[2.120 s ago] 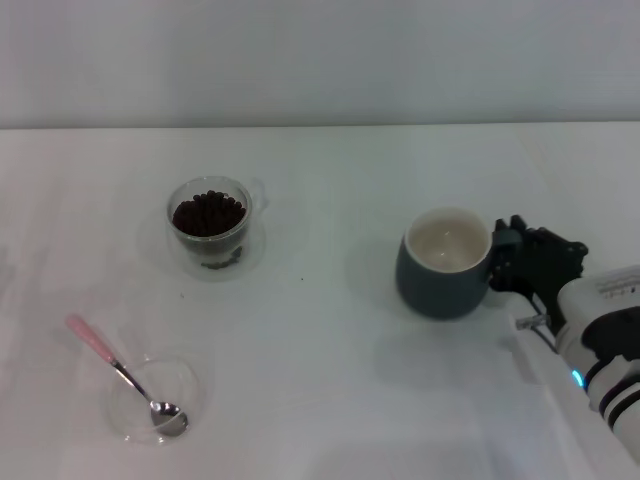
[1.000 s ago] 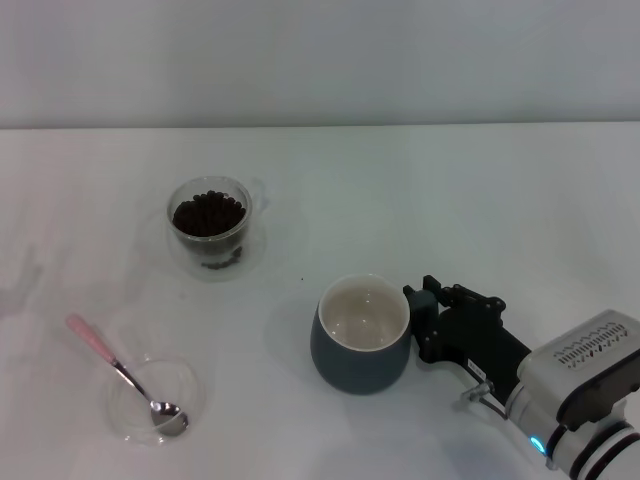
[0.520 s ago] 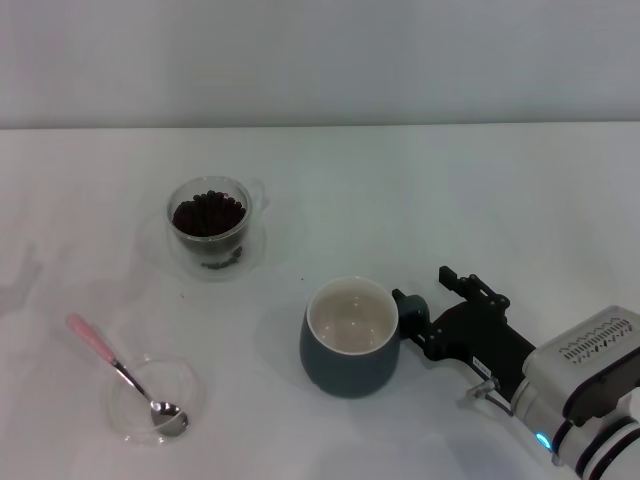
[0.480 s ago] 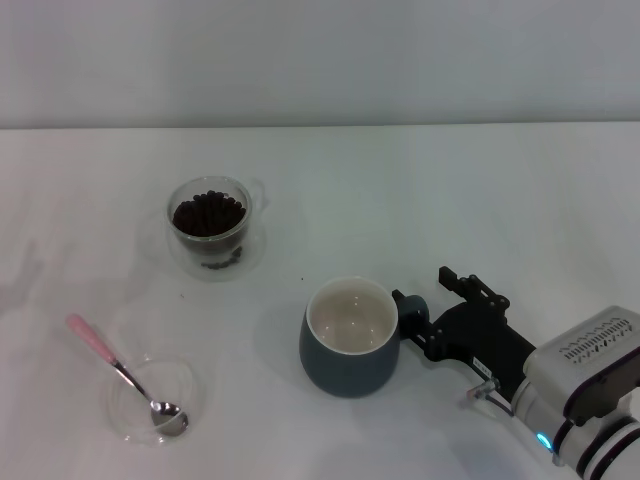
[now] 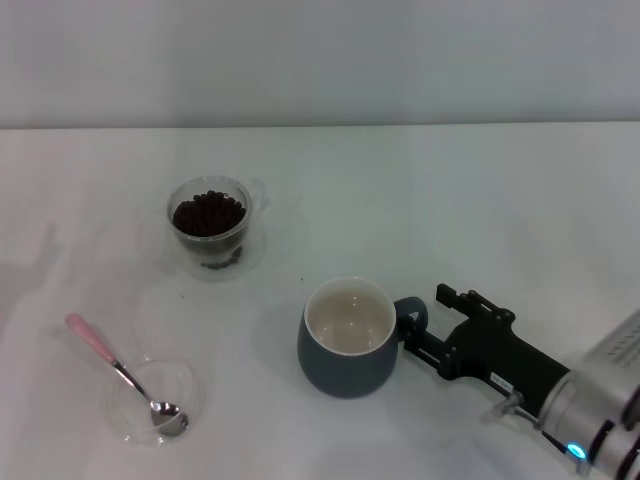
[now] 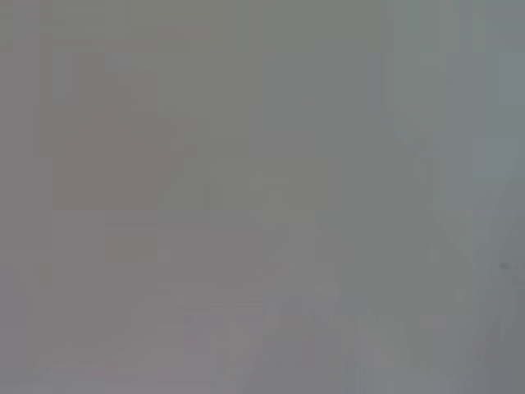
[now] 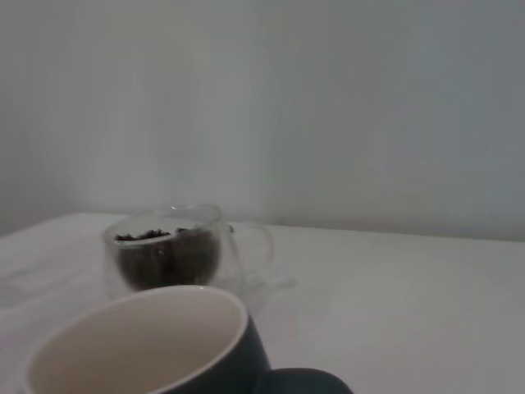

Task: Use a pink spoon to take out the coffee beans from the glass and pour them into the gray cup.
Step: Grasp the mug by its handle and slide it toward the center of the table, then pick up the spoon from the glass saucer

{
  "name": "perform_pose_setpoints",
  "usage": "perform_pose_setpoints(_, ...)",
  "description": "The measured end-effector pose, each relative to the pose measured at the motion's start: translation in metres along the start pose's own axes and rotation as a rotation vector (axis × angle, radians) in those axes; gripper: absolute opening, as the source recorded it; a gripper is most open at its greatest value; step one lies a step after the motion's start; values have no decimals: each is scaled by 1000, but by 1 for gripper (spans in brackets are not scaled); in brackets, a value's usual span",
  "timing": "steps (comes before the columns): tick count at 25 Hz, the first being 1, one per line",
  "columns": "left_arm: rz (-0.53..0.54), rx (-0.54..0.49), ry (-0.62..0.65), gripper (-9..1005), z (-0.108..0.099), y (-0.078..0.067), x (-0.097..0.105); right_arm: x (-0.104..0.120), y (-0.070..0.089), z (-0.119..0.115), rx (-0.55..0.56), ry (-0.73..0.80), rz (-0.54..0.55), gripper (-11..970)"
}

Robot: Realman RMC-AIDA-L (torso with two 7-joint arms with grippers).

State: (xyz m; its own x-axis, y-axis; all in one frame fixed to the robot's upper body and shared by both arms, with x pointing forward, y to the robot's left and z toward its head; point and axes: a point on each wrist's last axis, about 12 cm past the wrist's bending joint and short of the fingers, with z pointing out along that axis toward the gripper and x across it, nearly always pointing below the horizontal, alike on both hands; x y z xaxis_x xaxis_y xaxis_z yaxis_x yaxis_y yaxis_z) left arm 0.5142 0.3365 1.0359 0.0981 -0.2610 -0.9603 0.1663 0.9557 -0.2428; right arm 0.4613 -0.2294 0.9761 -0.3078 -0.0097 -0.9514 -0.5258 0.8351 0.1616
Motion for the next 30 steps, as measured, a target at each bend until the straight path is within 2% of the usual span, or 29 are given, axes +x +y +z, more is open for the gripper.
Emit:
perform_pose_setpoints(10,-12,-12,-9,877,5,-1,0,1,-21,-30,-163,4,51,744)
perform_pose_setpoints(14,-21,-31,-15,877,3,1,0,4,-29,-50,-163,-10,96,742)
perform_pose_setpoints(15,-52,-42,-13,877,-2,3,0,4,-31,-57,-154,-24,106,741)
perform_pose_setpoints(18,-182,-70,-8,876,-15,15,-1,4,-42,-82,-85,-97,115,740)
perform_pose_setpoints(23,-429,-81,40,876,-46,41,-9,-6,-63,-115,116,-278,79,740)
perform_pose_setpoints(27,-591,-62,113,876,-73,56,-15,-20,-80,-120,309,-415,28,740)
perform_pose_setpoints(30,-639,5,229,876,-81,58,-16,-34,-92,-115,482,-529,-18,740)
